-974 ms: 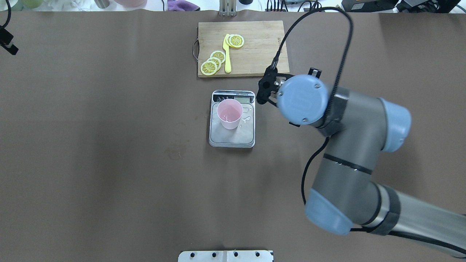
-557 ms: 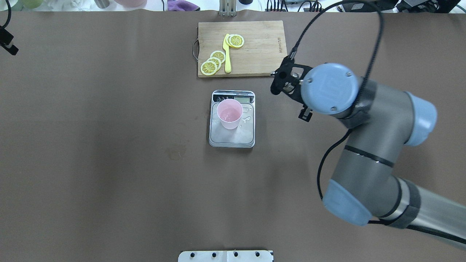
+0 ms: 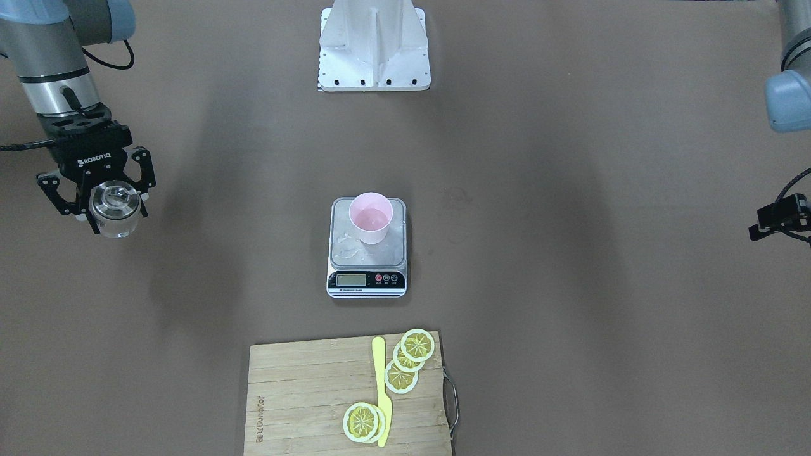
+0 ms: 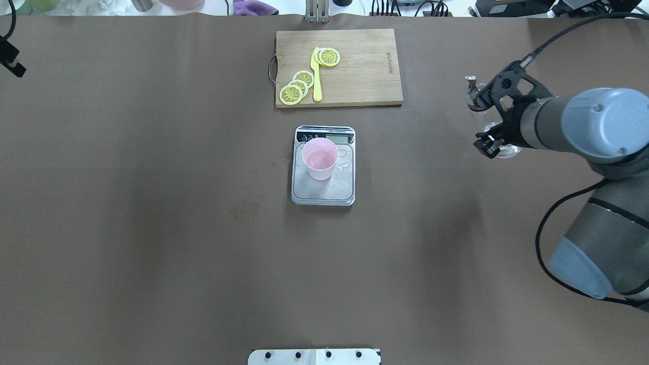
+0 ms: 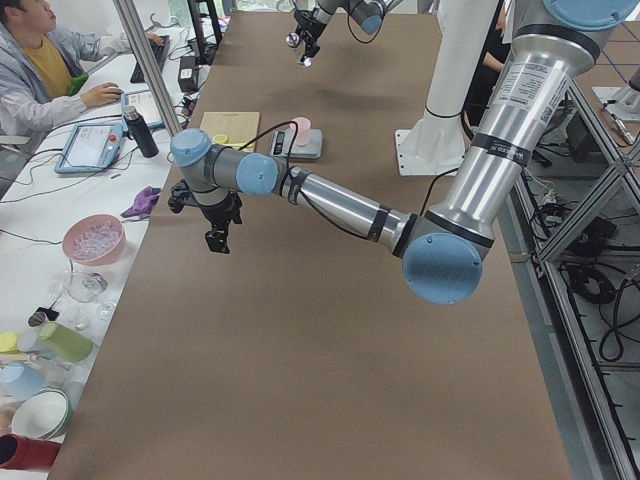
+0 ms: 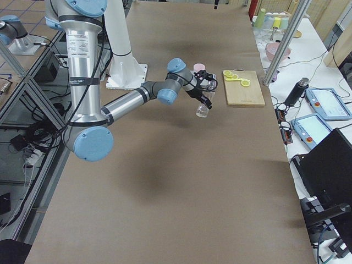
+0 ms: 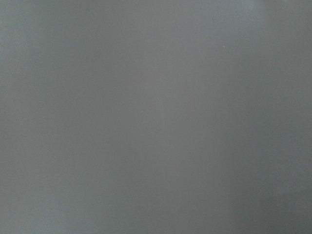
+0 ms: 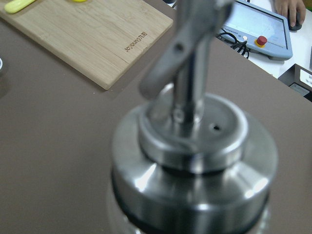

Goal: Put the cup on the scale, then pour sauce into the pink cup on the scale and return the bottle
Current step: 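Turn the dispenser upright and carry it back to its spot, then lower the dispenser onto the table with the right gripper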

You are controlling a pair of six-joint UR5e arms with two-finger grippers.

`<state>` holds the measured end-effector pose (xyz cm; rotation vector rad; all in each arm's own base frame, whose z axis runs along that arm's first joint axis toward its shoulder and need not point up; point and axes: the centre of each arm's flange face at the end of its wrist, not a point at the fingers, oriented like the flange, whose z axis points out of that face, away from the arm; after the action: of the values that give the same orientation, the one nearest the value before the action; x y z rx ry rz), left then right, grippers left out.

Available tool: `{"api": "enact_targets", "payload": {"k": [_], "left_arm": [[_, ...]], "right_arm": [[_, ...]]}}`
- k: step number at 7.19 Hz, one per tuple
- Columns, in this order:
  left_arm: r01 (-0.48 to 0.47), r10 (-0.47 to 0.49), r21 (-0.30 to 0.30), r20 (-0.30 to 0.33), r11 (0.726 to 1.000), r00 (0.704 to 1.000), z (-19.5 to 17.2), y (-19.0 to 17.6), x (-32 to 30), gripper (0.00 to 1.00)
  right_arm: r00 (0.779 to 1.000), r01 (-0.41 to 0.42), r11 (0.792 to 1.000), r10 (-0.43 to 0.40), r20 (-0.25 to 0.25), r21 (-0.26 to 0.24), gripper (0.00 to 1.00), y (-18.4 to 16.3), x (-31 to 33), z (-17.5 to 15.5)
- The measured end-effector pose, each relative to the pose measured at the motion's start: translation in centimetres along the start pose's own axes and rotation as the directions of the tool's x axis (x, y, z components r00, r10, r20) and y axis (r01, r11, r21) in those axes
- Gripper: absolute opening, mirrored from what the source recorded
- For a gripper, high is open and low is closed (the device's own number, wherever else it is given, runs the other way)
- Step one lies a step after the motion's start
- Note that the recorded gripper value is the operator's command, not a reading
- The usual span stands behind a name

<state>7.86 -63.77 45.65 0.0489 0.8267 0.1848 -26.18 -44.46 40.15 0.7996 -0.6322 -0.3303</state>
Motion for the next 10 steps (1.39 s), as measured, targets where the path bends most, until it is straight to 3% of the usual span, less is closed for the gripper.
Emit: {"api": "enact_targets", "payload": {"k": [1,4,6,10], "left_arm": [[0.000,0.000,0.000,0.001,1.000,1.000,0.0,0.0,0.0,0.98],[-0.002,0.002,0.003,0.002,1.000,1.000,-0.2,-0.1,0.2,0.98],[-0.005,0.005,0.006,0.002,1.000,1.000,-0.4,-0.1,0.4,0.98],[-0.006,0.006,0.008,0.002,1.000,1.000,-0.5,-0.2,0.4,0.98]], "right_arm": [[0.996,-0.077,0.996,0.075,0.045,0.045,0.00,2.2,1.2,1.4],[0.987,-0.125,0.977,0.105,0.120,0.175,0.00,9.1,6.5,5.7],[0.986,-0.131,0.970,0.105,0.132,0.203,0.00,11.4,8.1,6.1],[0.984,-0.127,0.972,0.098,0.151,0.200,0.00,14.5,9.3,6.6]]}}
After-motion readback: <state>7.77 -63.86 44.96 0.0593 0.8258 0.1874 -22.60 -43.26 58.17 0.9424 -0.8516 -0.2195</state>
